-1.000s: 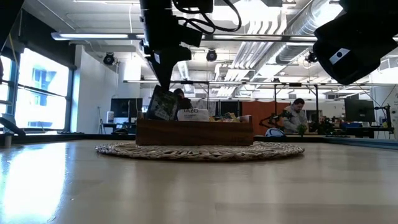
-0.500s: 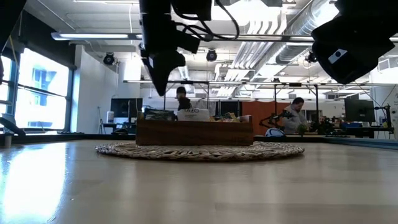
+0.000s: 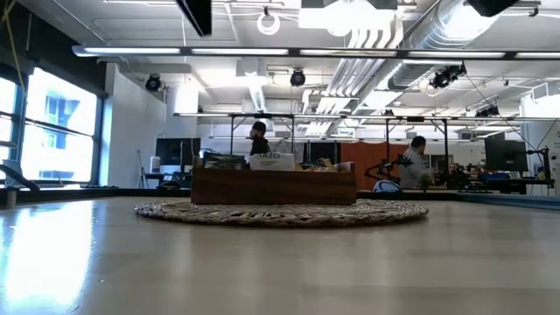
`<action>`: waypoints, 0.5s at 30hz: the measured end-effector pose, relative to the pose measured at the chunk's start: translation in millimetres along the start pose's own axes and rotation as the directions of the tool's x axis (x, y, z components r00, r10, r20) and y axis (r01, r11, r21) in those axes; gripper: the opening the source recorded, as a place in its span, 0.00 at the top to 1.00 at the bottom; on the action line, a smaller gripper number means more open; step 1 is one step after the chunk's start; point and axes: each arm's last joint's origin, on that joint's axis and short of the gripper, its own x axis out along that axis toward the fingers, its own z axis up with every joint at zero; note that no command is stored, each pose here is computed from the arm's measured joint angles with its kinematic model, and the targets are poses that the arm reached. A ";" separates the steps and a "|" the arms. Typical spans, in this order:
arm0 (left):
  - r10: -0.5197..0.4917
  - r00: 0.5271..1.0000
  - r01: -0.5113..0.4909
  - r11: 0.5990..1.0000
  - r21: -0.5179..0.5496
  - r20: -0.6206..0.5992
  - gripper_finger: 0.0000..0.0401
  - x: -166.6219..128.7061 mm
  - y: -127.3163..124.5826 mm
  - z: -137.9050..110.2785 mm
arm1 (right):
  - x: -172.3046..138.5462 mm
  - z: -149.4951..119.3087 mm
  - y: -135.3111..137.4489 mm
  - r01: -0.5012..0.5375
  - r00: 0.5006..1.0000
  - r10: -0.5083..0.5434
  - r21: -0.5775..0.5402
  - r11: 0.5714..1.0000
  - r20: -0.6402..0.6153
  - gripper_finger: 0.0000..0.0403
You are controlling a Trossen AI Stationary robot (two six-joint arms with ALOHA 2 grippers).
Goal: Pick & Place Tea
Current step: Return to Home Position
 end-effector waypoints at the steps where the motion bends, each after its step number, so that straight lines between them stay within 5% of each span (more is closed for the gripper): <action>1: -0.011 0.999 0.011 1.000 0.000 0.035 0.69 -10.5 2.7 -5.1 | -12.2 6.0 -2.3 0.025 1.000 -0.025 -0.028 0.999 0.005 0.71; 5: -0.042 0.982 0.051 0.998 -0.044 0.185 0.69 -50.2 20.5 -35.8 | -58.0 22.6 -16.1 0.219 0.975 -0.215 -0.054 0.974 0.063 0.71; 8: -0.049 0.958 0.079 0.992 -0.096 0.281 0.69 -66.3 32.6 -69.8 | -88.6 26.1 -28.4 0.331 0.940 -0.333 0.036 0.943 0.077 0.71; 15: -0.099 0.907 0.174 0.973 -0.150 0.410 0.69 -37.9 26.4 -147.6 | -138.3 24.3 -49.6 0.448 0.890 -0.447 0.014 0.894 0.093 0.71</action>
